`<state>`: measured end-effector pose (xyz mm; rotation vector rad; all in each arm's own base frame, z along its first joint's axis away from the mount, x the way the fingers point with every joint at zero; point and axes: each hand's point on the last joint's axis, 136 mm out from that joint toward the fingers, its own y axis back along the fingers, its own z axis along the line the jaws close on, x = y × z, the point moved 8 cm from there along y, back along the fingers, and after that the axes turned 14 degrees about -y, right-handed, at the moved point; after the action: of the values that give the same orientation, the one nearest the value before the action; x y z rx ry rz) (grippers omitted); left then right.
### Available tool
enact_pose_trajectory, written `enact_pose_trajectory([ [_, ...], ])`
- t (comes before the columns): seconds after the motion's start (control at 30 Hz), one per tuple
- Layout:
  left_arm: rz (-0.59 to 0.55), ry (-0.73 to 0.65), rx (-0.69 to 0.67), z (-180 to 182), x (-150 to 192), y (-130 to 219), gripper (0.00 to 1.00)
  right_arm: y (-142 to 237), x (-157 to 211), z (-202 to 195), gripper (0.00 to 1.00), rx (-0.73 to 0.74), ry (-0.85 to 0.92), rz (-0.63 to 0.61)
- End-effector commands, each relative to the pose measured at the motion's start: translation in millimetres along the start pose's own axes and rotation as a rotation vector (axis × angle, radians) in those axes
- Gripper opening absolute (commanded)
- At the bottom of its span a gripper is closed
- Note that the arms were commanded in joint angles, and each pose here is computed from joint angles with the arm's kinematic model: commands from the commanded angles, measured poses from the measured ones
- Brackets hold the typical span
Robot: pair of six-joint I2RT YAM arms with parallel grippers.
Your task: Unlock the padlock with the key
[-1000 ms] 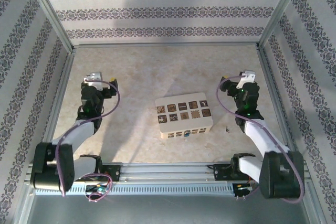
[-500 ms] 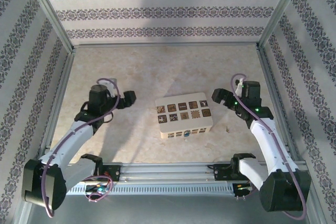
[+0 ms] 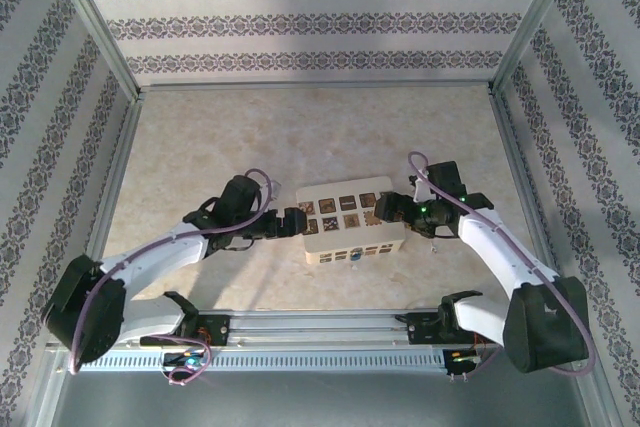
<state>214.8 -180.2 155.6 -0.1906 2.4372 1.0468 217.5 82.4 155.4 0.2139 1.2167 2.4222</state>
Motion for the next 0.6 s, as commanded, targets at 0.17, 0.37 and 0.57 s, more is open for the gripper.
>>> enact_pose_trajectory([
  [0.17,0.083,0.039,0.172,-14.4,-14.4,-27.7,0.99,-10.4,4.4,14.4,0.99,-0.041,0.014,0.088],
  [0.37,0.085,0.052,0.211,-18.3,-28.4,-40.2,0.99,-13.1,5.5,25.1,0.98,-0.058,0.039,0.110],
  [0.57,0.011,0.020,0.157,-13.8,-48.3,-38.6,0.99,-16.5,7.0,39.7,0.98,-0.086,0.067,0.121],
])
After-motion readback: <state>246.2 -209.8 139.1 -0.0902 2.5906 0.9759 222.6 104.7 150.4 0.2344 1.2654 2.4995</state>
